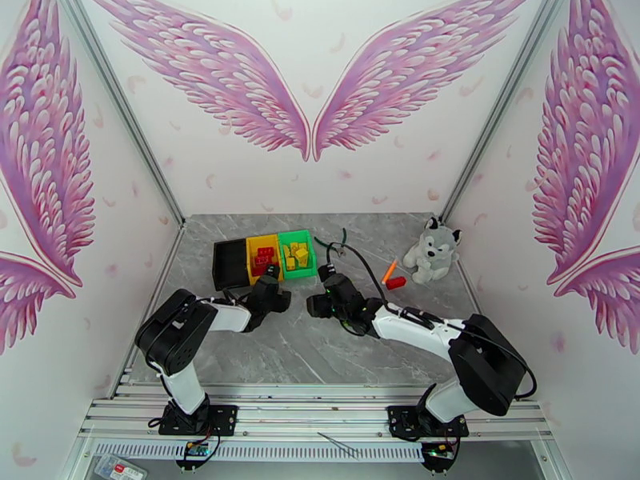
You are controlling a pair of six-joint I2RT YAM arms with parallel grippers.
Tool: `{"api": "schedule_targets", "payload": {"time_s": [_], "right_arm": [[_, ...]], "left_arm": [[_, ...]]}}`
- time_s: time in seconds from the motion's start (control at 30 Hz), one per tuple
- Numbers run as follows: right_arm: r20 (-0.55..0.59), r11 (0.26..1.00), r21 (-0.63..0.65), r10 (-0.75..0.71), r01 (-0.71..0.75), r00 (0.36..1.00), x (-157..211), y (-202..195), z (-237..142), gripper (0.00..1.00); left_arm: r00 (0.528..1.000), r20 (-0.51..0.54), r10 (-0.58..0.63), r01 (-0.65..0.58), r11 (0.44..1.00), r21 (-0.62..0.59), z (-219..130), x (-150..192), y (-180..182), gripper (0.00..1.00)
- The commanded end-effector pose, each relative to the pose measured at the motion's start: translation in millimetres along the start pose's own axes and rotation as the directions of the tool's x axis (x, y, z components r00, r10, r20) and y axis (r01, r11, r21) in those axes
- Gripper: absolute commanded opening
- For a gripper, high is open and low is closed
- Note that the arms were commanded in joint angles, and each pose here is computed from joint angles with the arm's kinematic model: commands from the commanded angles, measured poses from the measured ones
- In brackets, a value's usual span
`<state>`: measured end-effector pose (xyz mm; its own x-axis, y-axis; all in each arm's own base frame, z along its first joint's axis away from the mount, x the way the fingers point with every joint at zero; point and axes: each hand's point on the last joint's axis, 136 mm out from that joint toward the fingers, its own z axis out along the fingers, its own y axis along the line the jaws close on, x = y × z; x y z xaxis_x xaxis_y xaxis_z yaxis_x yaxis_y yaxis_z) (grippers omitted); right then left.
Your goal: Sort the legos into containers by color
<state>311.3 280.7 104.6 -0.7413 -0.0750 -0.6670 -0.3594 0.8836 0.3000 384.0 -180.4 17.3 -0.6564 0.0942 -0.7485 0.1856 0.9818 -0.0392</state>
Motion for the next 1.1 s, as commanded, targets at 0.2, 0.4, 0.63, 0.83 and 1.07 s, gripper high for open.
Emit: {"api": "schedule_targets", "payload": {"time_s": [0.2, 0.4, 0.63, 0.83, 1.07], "right_arm": [[0.004, 1.0, -0.003, 0.01, -0.01, 1.0, -5.3, 1.0, 0.3, 0.62], [0.01, 1.0, 0.008, 0.008, -0.008, 1.0, -6.1, -1.1, -2.5, 0.62], [0.022, 1.0, 0.018, 0.009, -0.01, 1.0, -8.4, -2.8, -3.4, 0.62], [0.039, 0.999, 0.044, 0.02, -0.022, 0.999, -11.2, -8.0, -5.3, 0.61], [0.062, 0.998, 0.058, 0.03, -0.033, 0.998, -14.5, -11.9, -13.2, 0.61]], "left_arm": [[0.998, -0.035, -0.059, 0.057, 0.995, -0.078, 18.9, -2.9, 8.9, 0.66], [0.997, -0.048, -0.065, 0.061, 0.995, -0.079, 15.0, 0.5, 7.9, 0.48], [0.997, -0.052, -0.049, 0.048, 0.998, -0.026, -14.3, 7.7, -4.2, 0.3], [0.998, -0.009, -0.065, 0.065, 0.998, 0.017, -46.3, -4.3, -11.5, 0.28], [0.992, 0.086, -0.089, 0.093, 0.994, -0.056, -65.9, -54.8, 10.7, 0.3]]}}
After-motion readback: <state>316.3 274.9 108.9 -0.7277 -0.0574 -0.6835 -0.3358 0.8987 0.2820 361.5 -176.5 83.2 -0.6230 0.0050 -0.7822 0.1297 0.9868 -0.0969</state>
